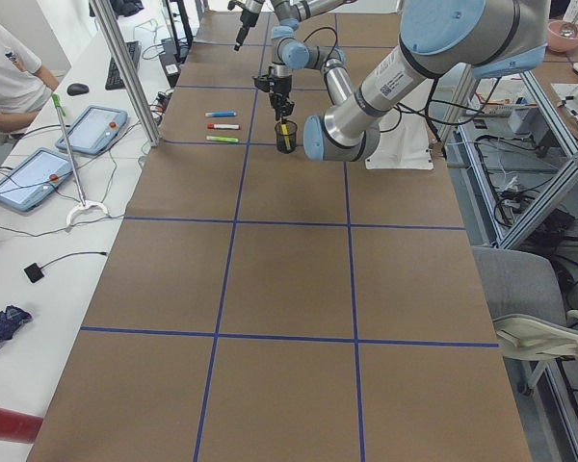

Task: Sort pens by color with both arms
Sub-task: 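Grasp the yellow marker in the cup with the left gripper and lift, then carry the yellow marker and lay it beside the green marker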

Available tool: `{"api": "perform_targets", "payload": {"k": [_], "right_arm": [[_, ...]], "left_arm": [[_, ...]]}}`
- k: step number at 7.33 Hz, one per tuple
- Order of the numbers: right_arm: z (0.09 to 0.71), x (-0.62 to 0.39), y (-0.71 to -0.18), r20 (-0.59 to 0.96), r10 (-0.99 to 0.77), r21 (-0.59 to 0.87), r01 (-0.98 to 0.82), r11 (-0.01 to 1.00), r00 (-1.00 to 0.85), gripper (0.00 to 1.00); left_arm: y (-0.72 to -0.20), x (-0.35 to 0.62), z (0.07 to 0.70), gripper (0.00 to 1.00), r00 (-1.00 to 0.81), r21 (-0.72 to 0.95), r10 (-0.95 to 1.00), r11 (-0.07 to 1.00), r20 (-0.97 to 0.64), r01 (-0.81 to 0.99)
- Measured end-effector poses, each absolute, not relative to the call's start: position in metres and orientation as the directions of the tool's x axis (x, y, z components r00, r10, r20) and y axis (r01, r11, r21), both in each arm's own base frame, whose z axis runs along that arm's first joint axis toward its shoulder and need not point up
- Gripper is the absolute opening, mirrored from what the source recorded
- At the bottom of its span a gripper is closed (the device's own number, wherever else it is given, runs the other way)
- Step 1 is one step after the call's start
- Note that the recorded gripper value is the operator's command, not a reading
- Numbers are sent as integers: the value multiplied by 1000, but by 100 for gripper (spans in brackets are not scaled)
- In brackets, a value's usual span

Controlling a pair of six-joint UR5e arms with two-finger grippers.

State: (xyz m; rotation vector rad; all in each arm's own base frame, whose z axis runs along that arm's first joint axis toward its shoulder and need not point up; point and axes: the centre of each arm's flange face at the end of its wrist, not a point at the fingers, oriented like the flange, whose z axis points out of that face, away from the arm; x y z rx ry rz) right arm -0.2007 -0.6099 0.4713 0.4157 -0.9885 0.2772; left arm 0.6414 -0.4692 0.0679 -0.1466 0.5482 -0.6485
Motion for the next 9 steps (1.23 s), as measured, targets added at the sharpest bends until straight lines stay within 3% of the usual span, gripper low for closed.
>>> {"api": "perform_targets", "payload": {"k": [1,5,9], "right_arm": [[472,-201,-610,850,39,212,-409,888,525,100],[473,-201,-610,850,40,211,-409,888,526,100],[471,-202,-610,851,37,213,-408,888,525,100]], "left_arm": [[-468,642,67,0,662,-299,-608,793,-438,530],[-464,633,56,0,663,-299,-607,794,-437,530],[-448,529,16,0,654,-260,-554,828,-514,497]]}}
